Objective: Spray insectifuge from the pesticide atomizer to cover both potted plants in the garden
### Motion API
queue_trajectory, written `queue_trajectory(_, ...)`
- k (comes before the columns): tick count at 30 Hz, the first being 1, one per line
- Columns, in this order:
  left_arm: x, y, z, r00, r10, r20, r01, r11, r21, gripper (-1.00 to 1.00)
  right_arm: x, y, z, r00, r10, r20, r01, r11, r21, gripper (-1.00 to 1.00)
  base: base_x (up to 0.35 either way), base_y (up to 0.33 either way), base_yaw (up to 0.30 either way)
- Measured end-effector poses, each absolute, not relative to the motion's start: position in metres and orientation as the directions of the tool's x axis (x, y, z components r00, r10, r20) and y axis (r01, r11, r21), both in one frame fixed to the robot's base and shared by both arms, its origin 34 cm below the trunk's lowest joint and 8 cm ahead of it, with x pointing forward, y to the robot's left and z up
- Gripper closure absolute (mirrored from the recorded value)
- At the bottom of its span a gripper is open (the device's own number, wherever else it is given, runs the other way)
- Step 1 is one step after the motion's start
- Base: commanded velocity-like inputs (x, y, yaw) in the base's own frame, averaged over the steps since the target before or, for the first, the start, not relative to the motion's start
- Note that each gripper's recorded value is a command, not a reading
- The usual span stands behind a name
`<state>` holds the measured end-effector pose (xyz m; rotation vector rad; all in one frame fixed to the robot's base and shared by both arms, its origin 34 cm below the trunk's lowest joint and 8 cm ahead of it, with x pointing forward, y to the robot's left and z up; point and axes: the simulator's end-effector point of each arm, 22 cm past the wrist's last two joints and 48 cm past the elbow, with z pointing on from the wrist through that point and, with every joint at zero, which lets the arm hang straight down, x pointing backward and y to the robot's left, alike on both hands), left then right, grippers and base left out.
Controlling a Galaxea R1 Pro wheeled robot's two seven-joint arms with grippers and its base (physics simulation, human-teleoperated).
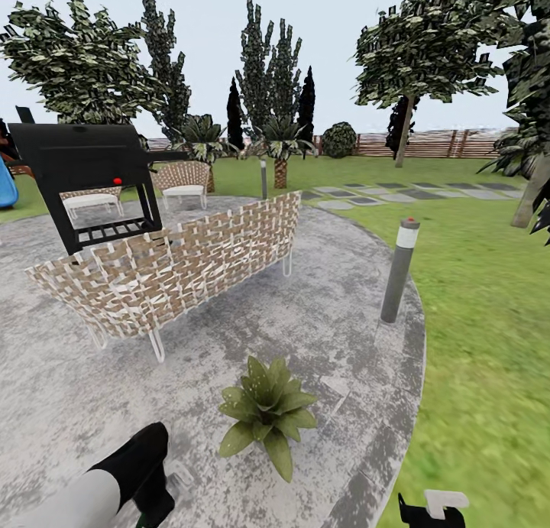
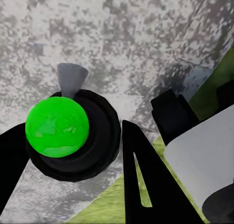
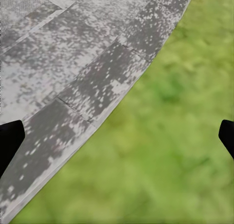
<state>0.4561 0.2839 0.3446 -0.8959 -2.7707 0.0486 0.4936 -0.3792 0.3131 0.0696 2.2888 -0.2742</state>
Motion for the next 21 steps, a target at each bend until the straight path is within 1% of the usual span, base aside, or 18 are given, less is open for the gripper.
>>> queue_trajectory(5,0.467,0.282,0.346,-0.786,0.594,0.169,0.588,0.804,-0.092,1.0,0.494,-0.38,0.313,-0.669,-0.038,-0.742,0.139,0.975,-0.175,-1.0,0.0,0.0,0.0)
queue_trajectory(10,0.505,0.274,0.366,-0.79,0.605,0.101,0.603,0.796,-0.054,1.0,0.494,-0.379,0.313,-0.669,-0.038,-0.742,0.138,0.975,-0.175,-1.0,0.0,0.0,0.0)
queue_trajectory(15,0.511,0.282,0.369,-0.793,0.602,0.095,0.602,0.798,-0.038,1.0,0.494,-0.38,0.313,-0.669,-0.038,-0.742,0.139,0.975,-0.176,-1.0,0.0,0.0,0.006)
queue_trajectory(18,0.511,0.285,0.369,-0.795,0.599,0.096,0.598,0.8,-0.036,1.0,0.494,-0.38,0.313,-0.669,-0.038,-0.742,0.14,0.974,-0.176,-1.0,0.0,0.0,0.135)
queue_trajectory(21,0.511,0.278,0.369,-0.795,0.601,0.088,0.599,0.799,-0.044,1.0,0.494,-0.38,0.313,-0.669,-0.038,-0.742,0.14,0.974,-0.176,-1.0,0.0,0.0,0.252)
